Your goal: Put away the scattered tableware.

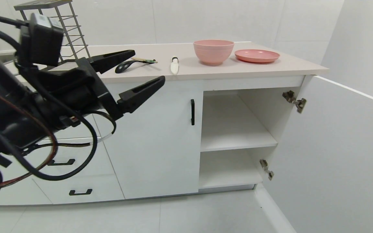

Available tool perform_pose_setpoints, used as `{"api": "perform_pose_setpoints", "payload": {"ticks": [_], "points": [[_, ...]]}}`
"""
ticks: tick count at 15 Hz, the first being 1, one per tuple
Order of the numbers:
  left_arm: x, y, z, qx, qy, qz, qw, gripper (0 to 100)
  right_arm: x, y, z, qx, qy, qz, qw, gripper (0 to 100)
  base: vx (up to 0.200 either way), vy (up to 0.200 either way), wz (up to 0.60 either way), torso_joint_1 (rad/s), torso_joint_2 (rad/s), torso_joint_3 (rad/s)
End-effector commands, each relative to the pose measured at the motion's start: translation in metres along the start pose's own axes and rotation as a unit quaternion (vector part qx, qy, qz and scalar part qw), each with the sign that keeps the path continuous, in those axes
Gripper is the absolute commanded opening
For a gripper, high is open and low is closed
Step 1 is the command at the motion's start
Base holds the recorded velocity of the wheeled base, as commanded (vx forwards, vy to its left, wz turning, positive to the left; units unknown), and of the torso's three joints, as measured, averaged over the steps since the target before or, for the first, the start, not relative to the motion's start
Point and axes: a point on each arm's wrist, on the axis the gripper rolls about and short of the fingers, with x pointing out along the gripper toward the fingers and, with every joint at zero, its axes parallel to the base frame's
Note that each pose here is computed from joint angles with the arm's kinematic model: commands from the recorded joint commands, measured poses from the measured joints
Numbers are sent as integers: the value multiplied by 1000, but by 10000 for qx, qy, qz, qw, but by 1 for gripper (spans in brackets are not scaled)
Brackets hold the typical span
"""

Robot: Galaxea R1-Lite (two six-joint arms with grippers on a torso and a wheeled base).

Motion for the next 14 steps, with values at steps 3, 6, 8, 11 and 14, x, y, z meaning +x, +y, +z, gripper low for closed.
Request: {"api": "perform_pose_setpoints", "payload": {"ticks": [3,6,8,11,14], "points": [[-36,-2,17,191,-117,294,9993,100,-23,33,8,126,-81,96,9998,100,0,0,0,0,0,0],[-92,-14,25,402,-73,782,9961,100,-36,57,-12,890,249,242,9954,100,0,0,0,0,0,0],[-119,-21,27,568,-32,1143,9918,100,-40,66,-32,1738,1048,-138,9791,100,0,0,0,0,0,0],[-152,-33,35,922,-105,1699,9811,100,-44,73,-47,2515,1971,-921,9431,100,0,0,0,0,0,0],[-176,-54,37,1161,-250,1913,9743,100,-50,78,-58,2762,2875,-1780,8997,100,0,0,0,0,0,0]]}}
